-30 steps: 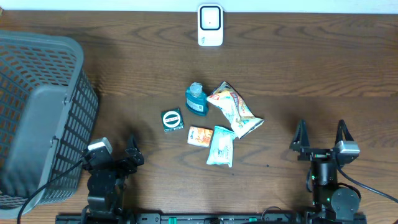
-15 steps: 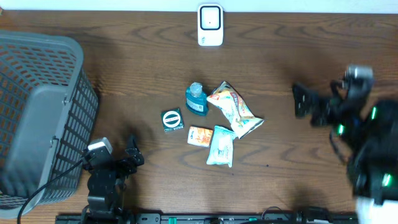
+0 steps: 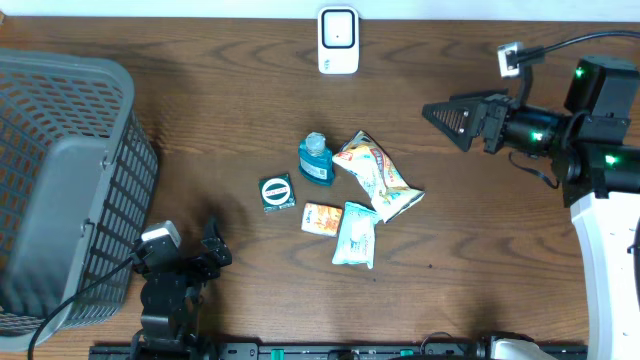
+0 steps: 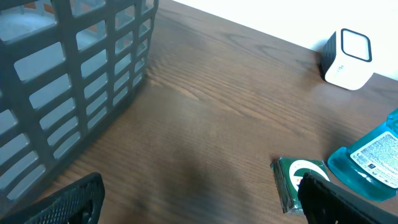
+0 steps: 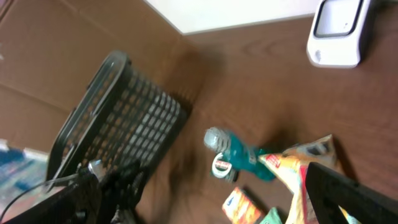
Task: Scan the item barcode
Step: 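Raise the right arm and swing it toward the items, then lower the right gripper onto the snack bag beside the bottle, then close the right gripper on the snack bag and lift it, then carry the snack bag up to the scanner face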
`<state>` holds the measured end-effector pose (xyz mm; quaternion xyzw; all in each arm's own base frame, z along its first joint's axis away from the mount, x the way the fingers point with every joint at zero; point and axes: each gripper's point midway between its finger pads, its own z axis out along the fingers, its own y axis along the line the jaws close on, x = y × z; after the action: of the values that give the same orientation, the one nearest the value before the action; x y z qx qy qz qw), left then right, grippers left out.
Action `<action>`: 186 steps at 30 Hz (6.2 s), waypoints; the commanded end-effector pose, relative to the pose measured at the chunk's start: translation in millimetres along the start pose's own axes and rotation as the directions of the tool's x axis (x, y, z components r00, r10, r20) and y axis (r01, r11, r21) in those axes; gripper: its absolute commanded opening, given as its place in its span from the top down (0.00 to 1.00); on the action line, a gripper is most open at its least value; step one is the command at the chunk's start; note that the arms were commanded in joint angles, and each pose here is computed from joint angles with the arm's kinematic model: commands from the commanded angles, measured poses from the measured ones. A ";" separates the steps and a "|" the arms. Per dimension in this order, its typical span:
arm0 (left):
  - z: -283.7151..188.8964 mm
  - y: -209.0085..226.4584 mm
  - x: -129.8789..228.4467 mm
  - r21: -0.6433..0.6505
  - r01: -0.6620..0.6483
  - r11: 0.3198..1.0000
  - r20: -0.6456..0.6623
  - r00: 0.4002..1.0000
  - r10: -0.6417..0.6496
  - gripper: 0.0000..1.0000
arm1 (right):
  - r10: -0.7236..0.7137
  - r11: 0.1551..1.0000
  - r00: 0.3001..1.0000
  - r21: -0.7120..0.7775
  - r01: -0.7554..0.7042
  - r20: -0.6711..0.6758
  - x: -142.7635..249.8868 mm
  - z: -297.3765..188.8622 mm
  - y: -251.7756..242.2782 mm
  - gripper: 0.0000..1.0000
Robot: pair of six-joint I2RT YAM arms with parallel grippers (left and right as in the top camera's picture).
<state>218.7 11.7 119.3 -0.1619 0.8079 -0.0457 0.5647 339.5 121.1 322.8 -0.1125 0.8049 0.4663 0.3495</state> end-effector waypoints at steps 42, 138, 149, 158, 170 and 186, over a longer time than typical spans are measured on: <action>2.2 6.6 9.6 -0.029 0.005 1.000 -0.027 1.000 -0.006 0.02 | -0.179 0.984 0.982 -0.018 0.178 -0.064 13.7 43.6 40.4 0.01; 2.3 6.7 9.8 -0.029 0.005 1.000 -0.027 1.000 -0.006 0.02 | 0.764 0.540 0.291 0.323 -0.777 -0.576 119.5 50.5 11.7 0.99; 2.3 6.6 9.7 -0.029 0.005 1.000 -0.027 1.000 -0.006 0.02 | 0.793 0.489 0.243 0.345 -0.802 -0.559 117.6 51.1 13.5 0.99; 2.3 6.6 9.7 -0.029 0.005 1.000 -0.027 1.000 -0.006 0.02 | 0.424 0.896 0.816 0.317 -0.312 -0.394 76.8 99.0 -92.3 0.99; 2.3 6.7 9.8 -0.029 0.005 1.000 -0.027 1.000 -0.006 0.02 | 0.055 0.932 0.982 0.362 0.014 -0.180 10.8 167.0 -93.8 0.99; 2.3 6.7 9.8 -0.029 0.005 1.000 -0.027 1.000 -0.006 0.02 | -0.364 0.849 0.906 0.477 0.227 0.216 -95.9 247.8 -98.0 0.99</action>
<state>218.7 11.7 119.1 -0.1647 0.8077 -0.0475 0.5641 548.6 266.4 244.9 -0.0993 0.8037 0.2437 0.5337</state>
